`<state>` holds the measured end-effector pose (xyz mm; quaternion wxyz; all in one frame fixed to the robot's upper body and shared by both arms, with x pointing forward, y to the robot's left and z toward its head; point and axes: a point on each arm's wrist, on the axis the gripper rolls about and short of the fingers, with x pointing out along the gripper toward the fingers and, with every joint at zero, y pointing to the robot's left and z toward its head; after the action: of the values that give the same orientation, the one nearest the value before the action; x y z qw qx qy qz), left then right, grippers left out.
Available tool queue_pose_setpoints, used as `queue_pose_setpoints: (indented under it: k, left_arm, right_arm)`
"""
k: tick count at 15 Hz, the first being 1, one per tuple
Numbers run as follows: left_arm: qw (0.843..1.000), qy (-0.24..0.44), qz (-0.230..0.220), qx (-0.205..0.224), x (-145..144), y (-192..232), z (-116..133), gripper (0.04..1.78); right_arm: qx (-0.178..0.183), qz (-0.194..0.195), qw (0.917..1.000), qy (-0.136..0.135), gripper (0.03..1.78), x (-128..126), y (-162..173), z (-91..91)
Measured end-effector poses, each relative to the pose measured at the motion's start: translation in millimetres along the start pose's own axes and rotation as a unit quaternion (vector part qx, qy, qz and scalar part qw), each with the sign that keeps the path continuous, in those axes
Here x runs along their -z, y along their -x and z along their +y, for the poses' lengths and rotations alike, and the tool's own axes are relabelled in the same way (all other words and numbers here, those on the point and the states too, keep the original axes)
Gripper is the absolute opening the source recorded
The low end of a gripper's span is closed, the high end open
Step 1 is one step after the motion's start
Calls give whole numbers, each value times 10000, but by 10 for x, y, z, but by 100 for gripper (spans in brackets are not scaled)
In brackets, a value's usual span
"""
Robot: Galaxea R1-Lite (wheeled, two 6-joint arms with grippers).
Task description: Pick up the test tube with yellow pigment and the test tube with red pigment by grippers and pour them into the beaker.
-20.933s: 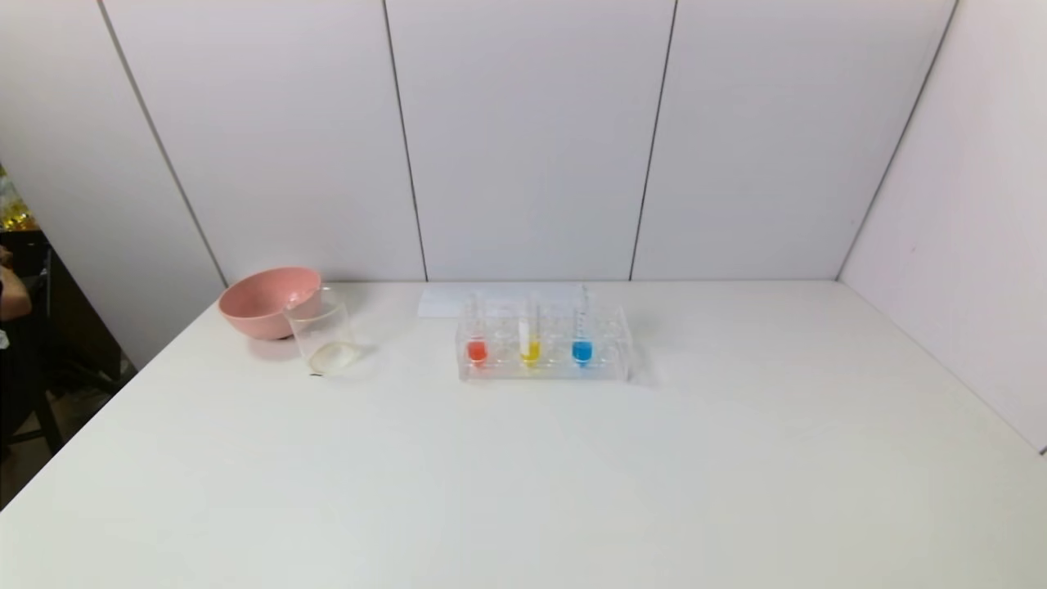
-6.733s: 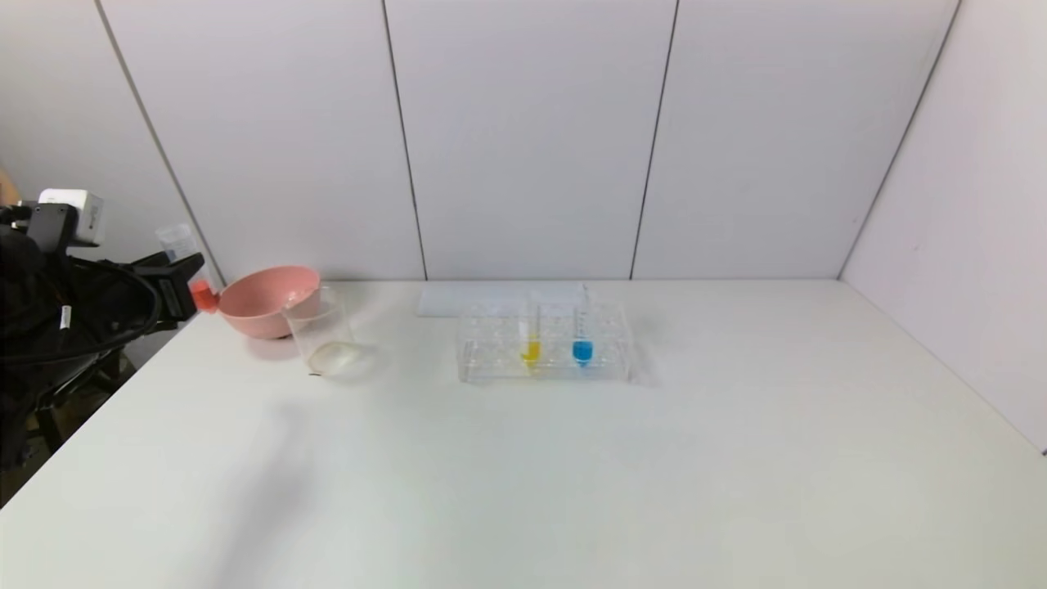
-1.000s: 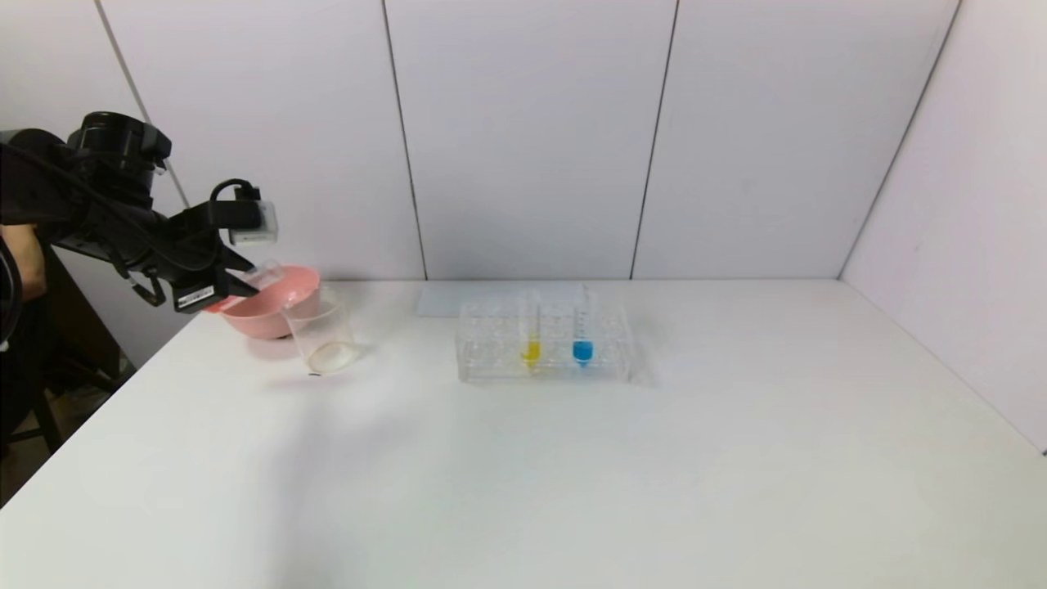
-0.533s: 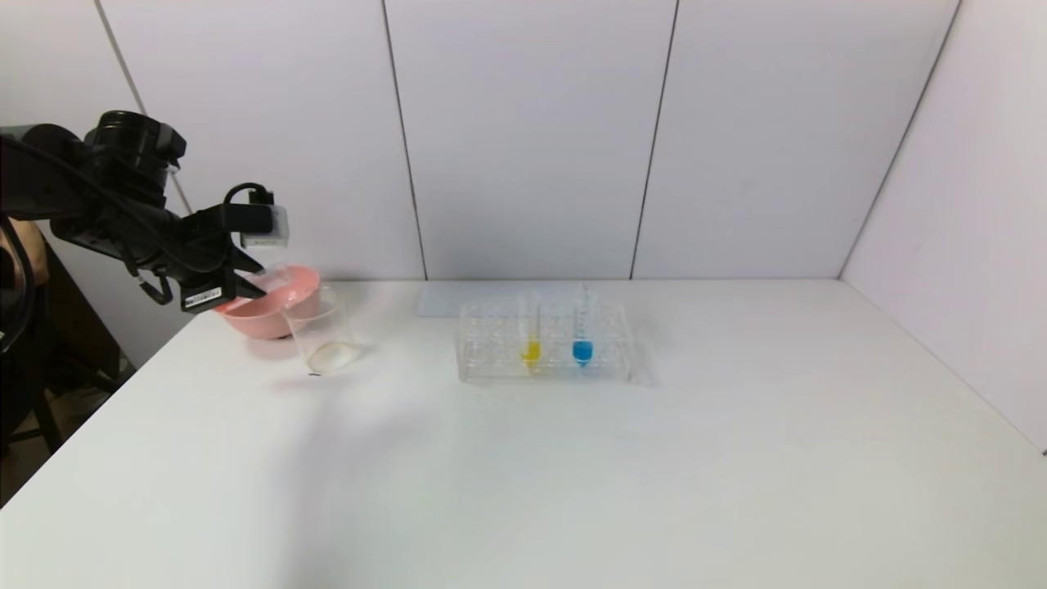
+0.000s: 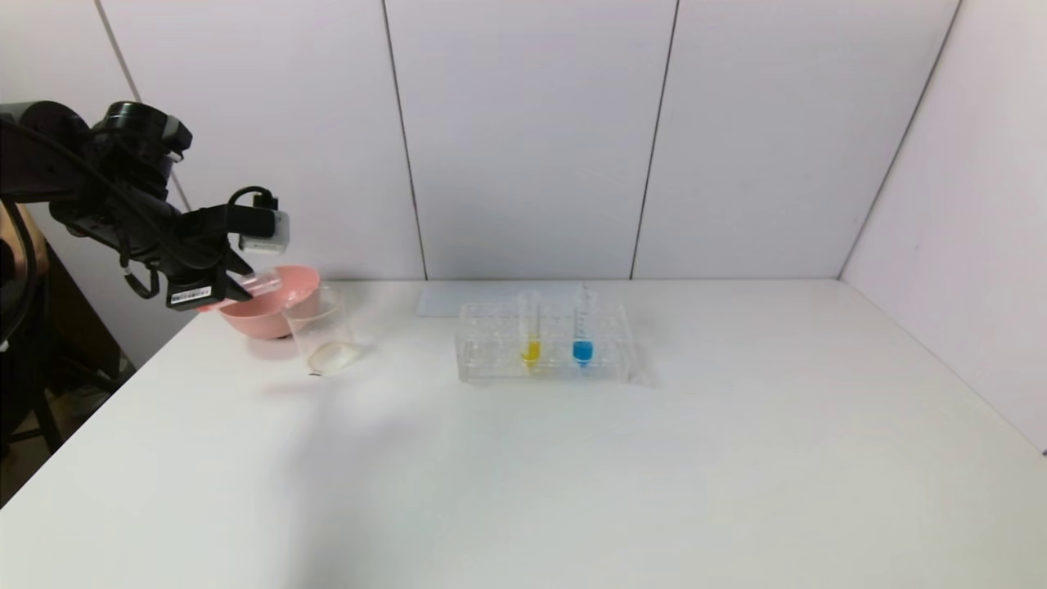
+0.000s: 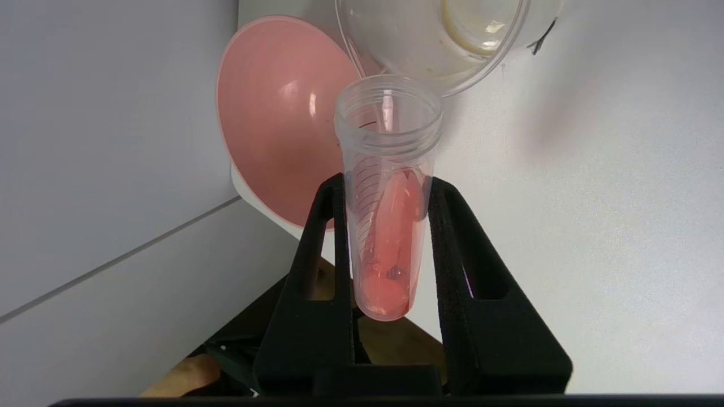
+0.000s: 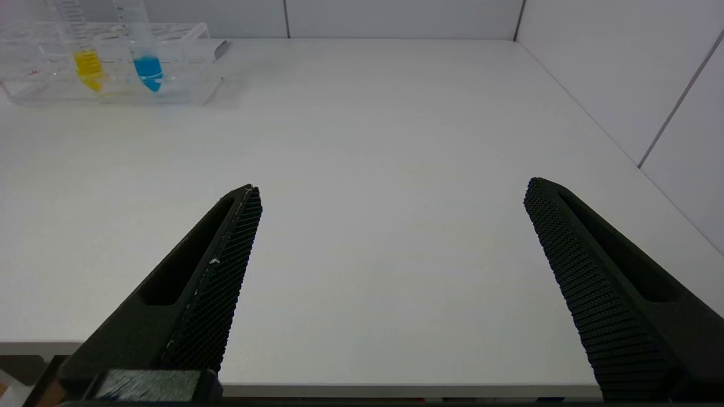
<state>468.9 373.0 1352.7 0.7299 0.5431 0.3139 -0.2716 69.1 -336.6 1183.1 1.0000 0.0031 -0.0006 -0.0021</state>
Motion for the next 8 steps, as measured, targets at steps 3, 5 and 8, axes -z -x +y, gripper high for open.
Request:
queue_pose_setpoints:
  k: [3, 5, 8]
  left_arm:
    - [9998, -87, 150, 121, -35, -4, 5, 44]
    - [9993, -202, 231, 204, -65, -21, 8, 44]
    - [9991, -257, 262, 226, -101, -64, 8, 44]
  right_arm:
    - [0, 0, 10000, 2, 170, 0, 0, 0]
    - [0, 0, 10000, 2, 170, 0, 0, 0]
    - [2, 0, 10000, 2, 170, 0, 0, 0]
